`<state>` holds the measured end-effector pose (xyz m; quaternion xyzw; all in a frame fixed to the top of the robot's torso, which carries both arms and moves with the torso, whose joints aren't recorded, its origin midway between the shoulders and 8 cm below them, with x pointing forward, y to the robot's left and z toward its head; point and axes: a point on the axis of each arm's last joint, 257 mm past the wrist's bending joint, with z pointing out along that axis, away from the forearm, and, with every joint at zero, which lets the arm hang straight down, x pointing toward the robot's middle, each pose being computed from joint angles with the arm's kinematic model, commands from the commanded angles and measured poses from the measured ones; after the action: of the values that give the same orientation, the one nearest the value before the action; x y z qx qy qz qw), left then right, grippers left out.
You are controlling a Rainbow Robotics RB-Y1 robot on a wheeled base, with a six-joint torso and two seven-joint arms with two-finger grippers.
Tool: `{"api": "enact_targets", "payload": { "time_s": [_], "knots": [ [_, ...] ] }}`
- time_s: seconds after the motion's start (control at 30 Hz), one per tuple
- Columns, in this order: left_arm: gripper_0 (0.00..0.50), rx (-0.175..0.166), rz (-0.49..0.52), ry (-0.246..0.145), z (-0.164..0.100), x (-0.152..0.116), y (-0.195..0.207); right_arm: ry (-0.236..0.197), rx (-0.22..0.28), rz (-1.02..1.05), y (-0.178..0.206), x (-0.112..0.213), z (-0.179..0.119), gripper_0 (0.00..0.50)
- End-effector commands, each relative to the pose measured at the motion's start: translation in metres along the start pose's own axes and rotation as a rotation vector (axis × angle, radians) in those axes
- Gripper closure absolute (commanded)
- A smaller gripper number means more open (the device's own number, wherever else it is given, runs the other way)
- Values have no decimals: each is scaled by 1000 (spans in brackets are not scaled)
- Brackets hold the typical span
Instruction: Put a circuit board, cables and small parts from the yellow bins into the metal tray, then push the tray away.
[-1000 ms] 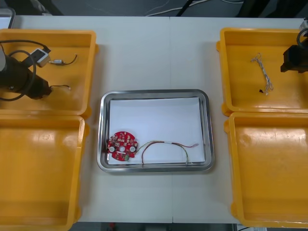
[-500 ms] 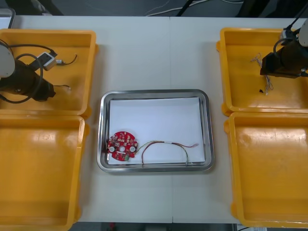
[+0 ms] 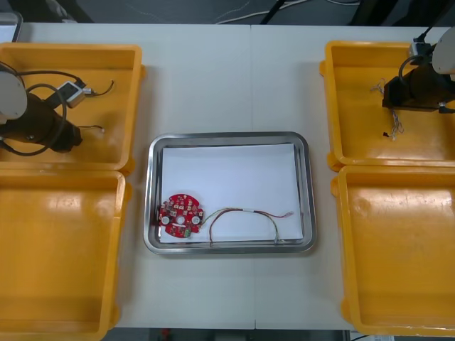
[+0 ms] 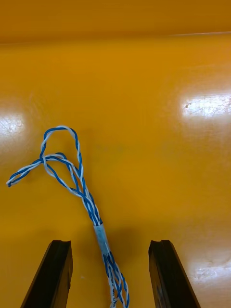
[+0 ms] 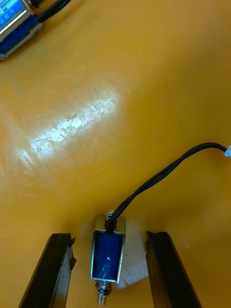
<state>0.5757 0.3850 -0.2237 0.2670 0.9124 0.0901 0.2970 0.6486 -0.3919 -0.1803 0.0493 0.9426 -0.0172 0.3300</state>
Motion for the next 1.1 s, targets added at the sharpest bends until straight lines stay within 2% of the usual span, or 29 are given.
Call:
{"api": "enact_targets", "payload": {
  "time_s": [0.03, 0.1, 0.17, 0.23, 0.43, 0.6, 0.73, 0.77, 0.8, 0.83, 0.87, 0.9, 1.1],
  "knots": [
    [158, -52, 48, -17, -12, -17, 19, -67, -4, -67, 19, -34, -14, 38],
    [243, -49, 48, -18, -11, -18, 17, -69, -3, -66, 19, -33, -12, 37],
    [402, -47, 44, -17, -9, -18, 16, -78, -4, -57, 18, -33, -7, 38],
    [500, -49, 42, -15, -9, -17, 16, -84, -4, -58, 18, -32, -3, 37],
    [500, -38, 25, -19, -11, -18, 15, -82, -8, -59, 24, -30, -1, 37],
    [500, -23, 9, -6, -32, -21, 15, -77, -12, -58, 26, -27, 2, 45],
    [500, -10, -20, 15, -59, -24, 15, -70, -10, -64, 26, -24, 3, 162],
    [500, -8, -26, 19, -69, -26, 14, -65, -9, -60, 25, -23, 4, 246],
    [500, -9, -36, 29, -79, -27, 13, -61, -8, -59, 24, -21, 5, 361],
    [500, -10, -45, 34, -83, -27, 12, -64, -8, -57, 24, -22, 5, 404],
    [500, -12, -58, 46, -91, -27, 10, -61, -7, -57, 23, -21, 6, 470],
    [500, -14, -68, 55, -99, -27, 8, -61, -7, -57, 23, -21, 6, 500],
    [500, -4, -151, 95, -139, -34, -8, -63, -3, -70, 22, -21, 6, 500]
  ]
}}
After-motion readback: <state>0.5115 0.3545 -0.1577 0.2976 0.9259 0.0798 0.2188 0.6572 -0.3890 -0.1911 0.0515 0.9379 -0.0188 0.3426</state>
